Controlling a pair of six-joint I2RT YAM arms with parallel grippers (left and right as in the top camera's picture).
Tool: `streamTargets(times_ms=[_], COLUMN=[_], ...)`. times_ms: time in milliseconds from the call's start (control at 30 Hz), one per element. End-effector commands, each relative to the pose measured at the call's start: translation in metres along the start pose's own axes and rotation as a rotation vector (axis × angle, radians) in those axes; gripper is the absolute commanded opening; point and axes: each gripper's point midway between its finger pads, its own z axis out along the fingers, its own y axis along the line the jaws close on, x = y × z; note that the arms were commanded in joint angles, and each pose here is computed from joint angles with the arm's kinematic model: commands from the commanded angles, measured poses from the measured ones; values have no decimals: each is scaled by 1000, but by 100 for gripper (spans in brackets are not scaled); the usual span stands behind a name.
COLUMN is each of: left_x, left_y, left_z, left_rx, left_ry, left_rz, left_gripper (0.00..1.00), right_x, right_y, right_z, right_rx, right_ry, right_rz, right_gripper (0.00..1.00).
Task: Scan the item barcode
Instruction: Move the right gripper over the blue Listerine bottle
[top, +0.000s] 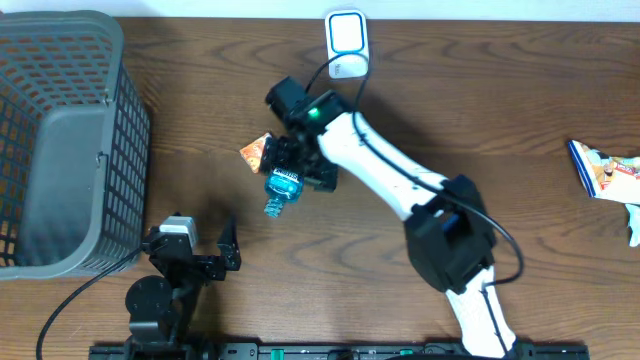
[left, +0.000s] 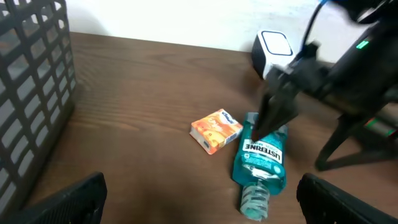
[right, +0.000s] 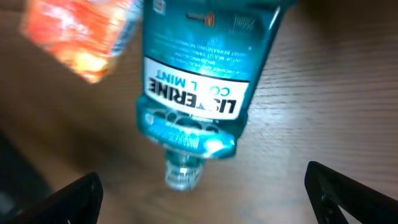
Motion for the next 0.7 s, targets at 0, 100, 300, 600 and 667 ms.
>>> streamTargets(times_ms=[0,100,300,600,667], left_x=[-6,-6,-6,-6,-6], left_y=[-3,-3,-3,-3,-3], left_z=[-2,-2,-2,-2,-2], left_rx=[12,11,11,12,11], left_ry=[-15,-15,-15,-15,-15], left_rz=[24,24,24,24,24], left_gripper=[98,98,98,98,98], right_x=[5,6,2,-3,-2], right_y=[-1,-11,-8,-7,-8], right_z=[12,15,25,49,55], right_rx=[41,126,133,134,139], right_ry=[-16,-90,-134,-133,-130], right_rz=[66,145,164,160,158], right_gripper=[99,99,99,99,99])
